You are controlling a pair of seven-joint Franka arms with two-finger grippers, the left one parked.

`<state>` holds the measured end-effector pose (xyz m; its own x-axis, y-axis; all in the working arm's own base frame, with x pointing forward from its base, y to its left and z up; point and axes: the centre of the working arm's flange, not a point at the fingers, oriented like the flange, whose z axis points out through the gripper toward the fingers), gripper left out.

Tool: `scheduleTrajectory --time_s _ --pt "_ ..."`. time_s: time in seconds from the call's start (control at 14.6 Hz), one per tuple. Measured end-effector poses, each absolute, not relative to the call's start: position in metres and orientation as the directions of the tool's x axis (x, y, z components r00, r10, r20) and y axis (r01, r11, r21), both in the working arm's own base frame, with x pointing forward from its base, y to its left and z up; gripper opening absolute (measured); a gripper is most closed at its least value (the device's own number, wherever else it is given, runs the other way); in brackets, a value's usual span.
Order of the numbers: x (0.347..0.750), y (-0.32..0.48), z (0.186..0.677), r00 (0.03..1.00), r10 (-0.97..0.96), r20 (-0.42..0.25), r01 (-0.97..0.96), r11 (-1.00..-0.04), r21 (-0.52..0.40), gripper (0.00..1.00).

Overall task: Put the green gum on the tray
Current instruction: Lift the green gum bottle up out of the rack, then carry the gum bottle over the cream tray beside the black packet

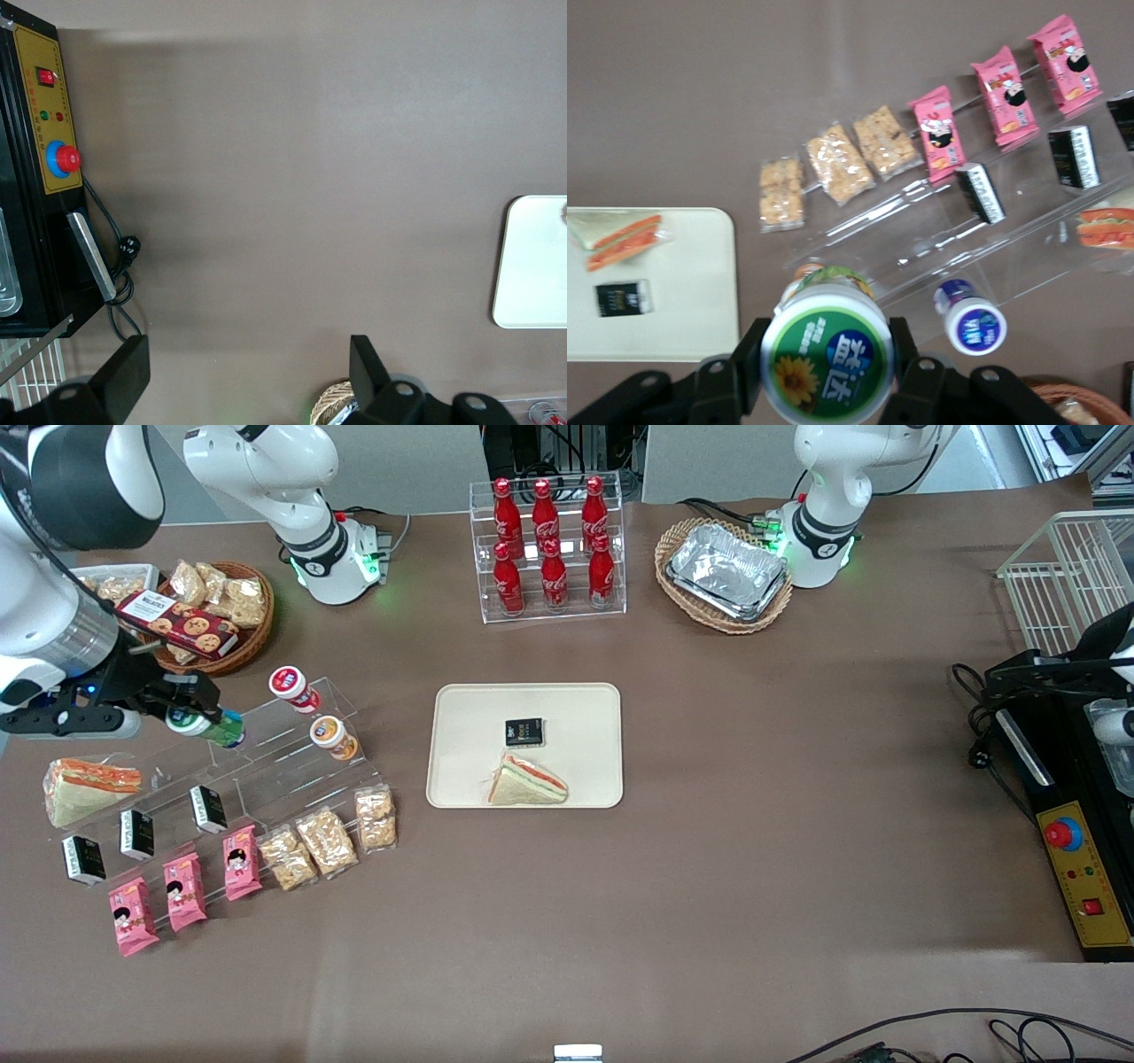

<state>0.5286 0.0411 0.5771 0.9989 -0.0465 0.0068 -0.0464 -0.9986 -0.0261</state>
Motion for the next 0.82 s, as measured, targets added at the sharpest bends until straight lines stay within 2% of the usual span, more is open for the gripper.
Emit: scheduleTrajectory --time_s 0.48,0.82 --pt "0.498 0.194 0.583 0.976 -0.216 -0.006 -0.216 -0.976 -0.023 0.59" --pt "0.484 0.288 0.536 0.952 -0.306 0.004 -0.305 -0.950 -0.065 0.59"
